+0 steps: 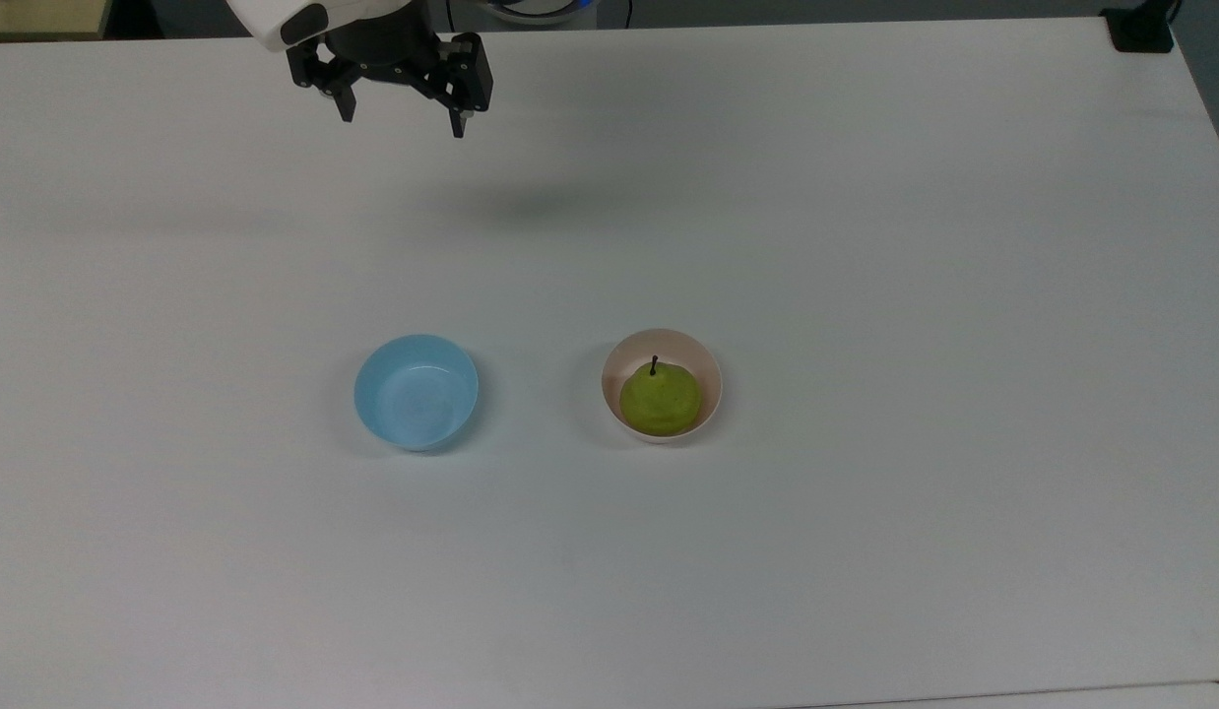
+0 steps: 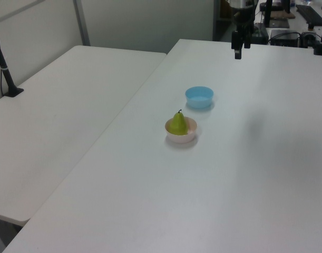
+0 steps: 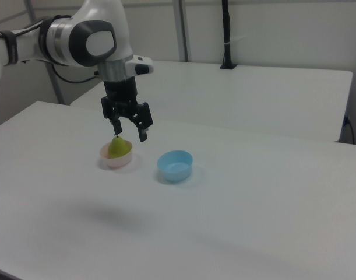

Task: Pick up a pear from the bowl
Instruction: 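Move the open gripper over the pink bowl and lower onto the pear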

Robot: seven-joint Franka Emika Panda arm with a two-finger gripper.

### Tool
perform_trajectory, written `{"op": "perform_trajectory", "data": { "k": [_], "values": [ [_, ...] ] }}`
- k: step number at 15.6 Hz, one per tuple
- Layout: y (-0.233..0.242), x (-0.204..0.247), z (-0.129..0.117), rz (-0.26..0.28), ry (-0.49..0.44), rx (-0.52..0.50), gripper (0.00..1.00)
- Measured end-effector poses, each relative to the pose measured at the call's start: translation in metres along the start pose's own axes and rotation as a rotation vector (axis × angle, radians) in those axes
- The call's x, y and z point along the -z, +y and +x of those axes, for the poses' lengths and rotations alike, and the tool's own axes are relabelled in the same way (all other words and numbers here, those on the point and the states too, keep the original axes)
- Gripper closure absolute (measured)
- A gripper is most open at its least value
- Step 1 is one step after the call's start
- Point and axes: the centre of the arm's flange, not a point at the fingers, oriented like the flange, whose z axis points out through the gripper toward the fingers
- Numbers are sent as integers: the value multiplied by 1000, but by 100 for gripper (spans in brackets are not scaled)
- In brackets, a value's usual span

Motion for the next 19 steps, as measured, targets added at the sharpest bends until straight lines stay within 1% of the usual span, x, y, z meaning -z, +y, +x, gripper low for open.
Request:
{"op": "perform_trajectory", "data": {
  "k": [2, 4, 6, 7, 9, 11, 14, 15, 17, 19],
  "values": [
    [-2, -1, 1, -3, -2, 4, 0],
    [-21, -9, 5, -7, -11, 34, 0],
    [-51, -16, 14, -4, 23, 77, 0],
    [-70, -21, 21, 5, 46, 87, 0],
    [-101, -30, 34, 25, 86, 72, 0],
    [-127, -41, 48, 30, 116, 80, 0],
    [-178, -73, 66, 27, 130, 88, 0],
    [-191, -86, 74, 29, 148, 85, 0],
    [-213, -111, 86, 31, 184, 90, 0],
    [-224, -136, 94, 29, 194, 95, 0]
  ]
}}
